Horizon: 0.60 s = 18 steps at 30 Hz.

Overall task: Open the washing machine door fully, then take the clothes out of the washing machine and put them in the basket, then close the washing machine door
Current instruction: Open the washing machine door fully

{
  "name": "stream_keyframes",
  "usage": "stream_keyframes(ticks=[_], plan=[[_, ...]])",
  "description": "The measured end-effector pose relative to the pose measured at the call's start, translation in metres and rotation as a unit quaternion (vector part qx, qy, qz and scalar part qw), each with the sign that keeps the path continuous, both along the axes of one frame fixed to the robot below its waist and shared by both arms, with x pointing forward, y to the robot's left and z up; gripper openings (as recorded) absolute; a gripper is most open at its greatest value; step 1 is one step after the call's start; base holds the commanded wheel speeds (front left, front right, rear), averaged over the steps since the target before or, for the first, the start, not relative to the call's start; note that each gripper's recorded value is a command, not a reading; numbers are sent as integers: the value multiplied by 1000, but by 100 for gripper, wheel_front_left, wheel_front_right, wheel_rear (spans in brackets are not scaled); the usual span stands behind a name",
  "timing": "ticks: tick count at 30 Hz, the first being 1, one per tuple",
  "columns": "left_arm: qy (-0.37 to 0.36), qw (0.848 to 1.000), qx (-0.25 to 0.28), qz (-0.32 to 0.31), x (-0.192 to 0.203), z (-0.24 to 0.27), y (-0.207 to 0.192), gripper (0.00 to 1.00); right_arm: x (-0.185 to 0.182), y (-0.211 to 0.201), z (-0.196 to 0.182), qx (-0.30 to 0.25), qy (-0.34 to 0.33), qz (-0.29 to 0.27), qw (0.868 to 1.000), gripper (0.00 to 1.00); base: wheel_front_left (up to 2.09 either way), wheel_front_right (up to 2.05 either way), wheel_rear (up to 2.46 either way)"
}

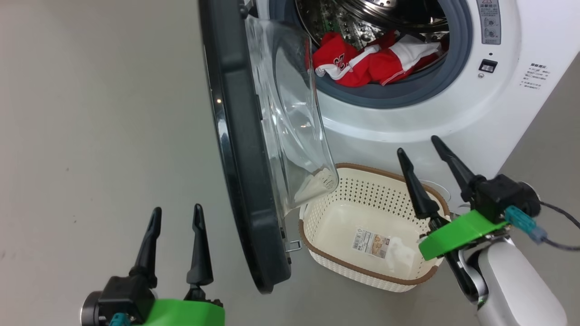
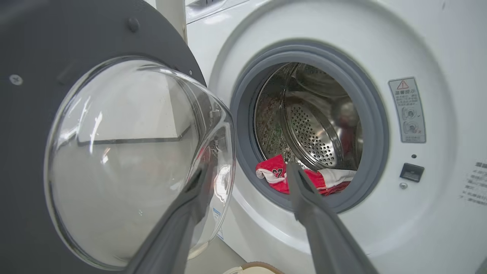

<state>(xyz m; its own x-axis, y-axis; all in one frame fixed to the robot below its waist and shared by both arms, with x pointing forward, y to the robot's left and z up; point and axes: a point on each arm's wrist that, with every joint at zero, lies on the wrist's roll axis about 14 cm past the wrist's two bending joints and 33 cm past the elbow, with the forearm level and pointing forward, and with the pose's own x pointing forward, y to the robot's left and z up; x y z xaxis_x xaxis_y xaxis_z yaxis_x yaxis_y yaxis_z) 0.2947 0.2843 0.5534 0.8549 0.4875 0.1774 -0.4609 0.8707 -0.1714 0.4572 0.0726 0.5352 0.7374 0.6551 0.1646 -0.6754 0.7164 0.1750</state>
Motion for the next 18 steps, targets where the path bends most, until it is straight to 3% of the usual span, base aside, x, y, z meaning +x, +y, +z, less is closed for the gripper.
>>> stream_keyframes(ticks=[12, 18], plan=[[3, 1000, 10, -3, -2, 0, -3, 100, -20, -36, 7, -2, -33, -53, 998, 100, 0, 0, 0], [0, 1000, 10, -6, -4, 0, -4, 100, -33, -48, 0, 6, -15, -62, 998, 100, 0, 0, 0]])
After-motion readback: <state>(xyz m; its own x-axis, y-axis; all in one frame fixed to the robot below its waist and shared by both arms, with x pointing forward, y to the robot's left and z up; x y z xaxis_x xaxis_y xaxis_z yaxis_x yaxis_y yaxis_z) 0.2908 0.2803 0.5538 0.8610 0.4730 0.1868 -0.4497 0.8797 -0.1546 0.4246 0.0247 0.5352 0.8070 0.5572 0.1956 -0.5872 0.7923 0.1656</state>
